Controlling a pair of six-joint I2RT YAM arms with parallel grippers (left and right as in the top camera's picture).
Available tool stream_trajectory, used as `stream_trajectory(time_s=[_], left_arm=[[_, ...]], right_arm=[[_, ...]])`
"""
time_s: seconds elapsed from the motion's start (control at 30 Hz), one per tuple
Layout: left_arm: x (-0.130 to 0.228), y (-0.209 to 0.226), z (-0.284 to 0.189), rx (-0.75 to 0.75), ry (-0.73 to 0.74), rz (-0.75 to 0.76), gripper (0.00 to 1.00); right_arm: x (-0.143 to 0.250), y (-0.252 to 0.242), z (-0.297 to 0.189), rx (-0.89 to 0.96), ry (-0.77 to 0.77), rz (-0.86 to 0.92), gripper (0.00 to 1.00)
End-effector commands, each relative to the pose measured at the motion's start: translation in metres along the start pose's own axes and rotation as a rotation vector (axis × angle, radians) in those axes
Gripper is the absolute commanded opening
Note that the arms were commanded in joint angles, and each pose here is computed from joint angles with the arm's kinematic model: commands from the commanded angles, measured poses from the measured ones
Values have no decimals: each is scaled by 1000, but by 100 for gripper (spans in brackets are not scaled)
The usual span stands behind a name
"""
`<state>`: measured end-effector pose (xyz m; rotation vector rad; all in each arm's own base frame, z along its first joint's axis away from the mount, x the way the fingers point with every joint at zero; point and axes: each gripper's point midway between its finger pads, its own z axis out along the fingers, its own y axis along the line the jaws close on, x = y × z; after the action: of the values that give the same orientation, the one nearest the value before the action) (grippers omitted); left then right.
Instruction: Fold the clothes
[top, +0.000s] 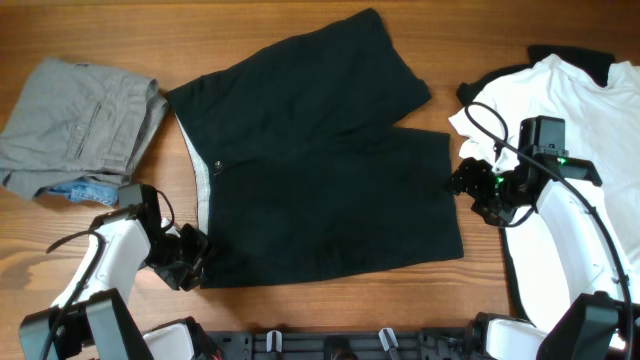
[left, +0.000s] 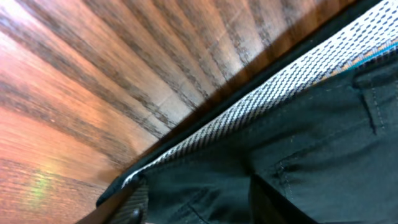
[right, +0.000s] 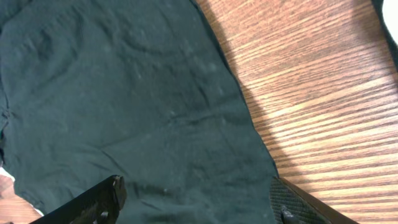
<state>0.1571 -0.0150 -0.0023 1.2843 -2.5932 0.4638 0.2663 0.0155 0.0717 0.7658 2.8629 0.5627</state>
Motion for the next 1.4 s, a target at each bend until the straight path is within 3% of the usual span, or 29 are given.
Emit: stream_trajectory(time_s=[0.0, 0.1, 0.13, 0.2, 0.23, 0.5, 0.63, 0.67, 0.73, 0.83, 0.97, 1.07, 1.37], left_arm=[[0, 8, 7, -15, -3, -28, 56], [-7, 2, 7, 6, -33, -37, 47], [-11, 0, 7, 18, -47, -43, 37], [-21, -13, 6, 73, -83, -19, 7], [-26, -21, 5, 106, -103, -1, 4], [-57, -61, 12, 115, -295, 212, 4], [-61, -71, 21, 107, -317, 260, 4], [-60, -69, 22, 100, -306, 256, 8], [-58, -64, 21, 85, -290, 235, 29], [-54, -58, 13, 83, -244, 189, 49], [-54, -54, -20, 93, -206, 103, 64], [-50, -48, -34, 79, -167, 72, 64], [-18, -16, -33, -17, -23, -27, 50]], right_arm=[[2, 0, 4, -9, 15, 18, 79], [-1, 1, 4, -14, 4, 14, 79], [-2, 2, 4, -17, -2, 11, 79], [-7, 4, 4, -25, -22, 3, 78], [-9, 5, 4, -27, -29, -4, 78], [-12, 6, 3, -32, -39, -4, 75], [-12, 6, 3, -32, -39, -5, 75], [-10, 5, 4, -30, -33, -3, 75], [-8, 4, 4, -22, -23, 0, 76], [-6, 2, 4, -15, -19, 3, 77], [-5, 2, 4, -13, -14, 6, 78], [-5, 2, 4, -13, -13, 6, 78], [-5, 2, 4, -13, -13, 6, 78]])
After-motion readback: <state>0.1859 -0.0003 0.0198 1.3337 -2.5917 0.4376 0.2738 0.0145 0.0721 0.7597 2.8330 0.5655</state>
